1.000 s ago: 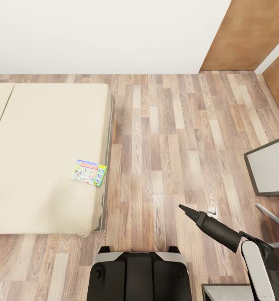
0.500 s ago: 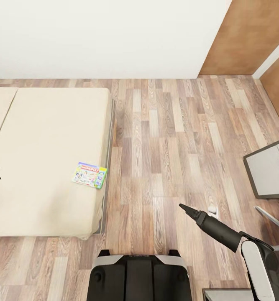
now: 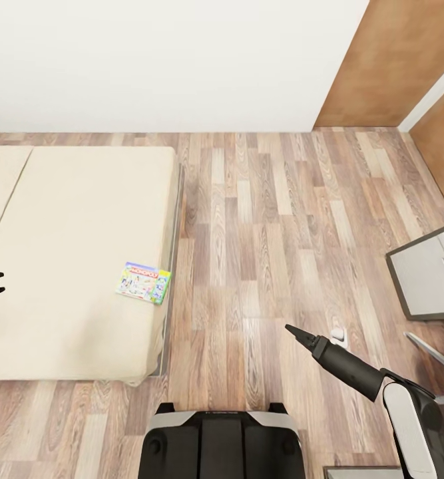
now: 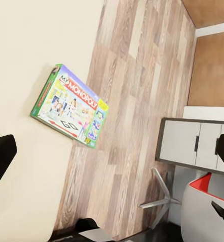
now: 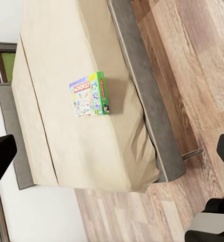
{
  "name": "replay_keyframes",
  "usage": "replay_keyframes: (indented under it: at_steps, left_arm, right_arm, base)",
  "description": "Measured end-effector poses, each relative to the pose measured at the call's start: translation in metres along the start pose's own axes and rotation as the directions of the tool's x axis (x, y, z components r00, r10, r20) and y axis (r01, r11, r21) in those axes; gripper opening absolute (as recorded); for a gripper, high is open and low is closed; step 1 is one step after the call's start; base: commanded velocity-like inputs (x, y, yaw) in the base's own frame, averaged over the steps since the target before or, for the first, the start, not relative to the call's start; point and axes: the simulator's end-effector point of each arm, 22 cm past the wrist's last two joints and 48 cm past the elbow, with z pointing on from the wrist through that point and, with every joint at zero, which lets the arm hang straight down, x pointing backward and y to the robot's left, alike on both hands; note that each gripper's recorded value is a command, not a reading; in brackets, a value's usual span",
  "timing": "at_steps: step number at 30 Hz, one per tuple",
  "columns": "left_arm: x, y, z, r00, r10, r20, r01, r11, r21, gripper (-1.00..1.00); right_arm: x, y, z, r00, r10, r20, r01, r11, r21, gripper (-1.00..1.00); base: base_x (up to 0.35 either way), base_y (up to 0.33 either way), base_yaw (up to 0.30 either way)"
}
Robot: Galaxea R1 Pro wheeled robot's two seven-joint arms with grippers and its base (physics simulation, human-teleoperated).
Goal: Put all the toys in the child's room - the three board games (two on the bed and one on the table), the two jigsaw puzzles on the table, and the tennis ball on the table - inside the toy box on the table in the child's room.
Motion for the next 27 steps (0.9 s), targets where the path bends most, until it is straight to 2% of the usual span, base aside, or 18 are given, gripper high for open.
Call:
replay_keyframes:
  at_steps: [10,23,27]
  left_arm:
    - [-0.004,-0.007,-0.003,1.0,0.011,0.01,-0.011,1.0,0.007,1.0]
    - [-0.003,-0.022,0.007,1.0,0.019,0.006,-0.02,0.999,0.041,1.0]
    - [-0.004,-0.021,0.007,1.0,0.023,0.008,-0.023,0.999,0.03,1.0]
  right_arm:
    - [-0.003,0.008,-0.001,1.0,-0.009,0.007,0.009,1.0,-0.01,1.0]
    - [-0.008,0.016,-0.005,1.0,-0.024,0.017,0.025,0.999,-0.02,1.0]
    - [-0.009,0.019,-0.006,0.999,-0.028,0.021,0.029,0.999,-0.024,1.0]
  base:
    - [0.0,0.0,0.0]
    - [0.0,0.0,0.0]
    - [0.0,0.0,0.0]
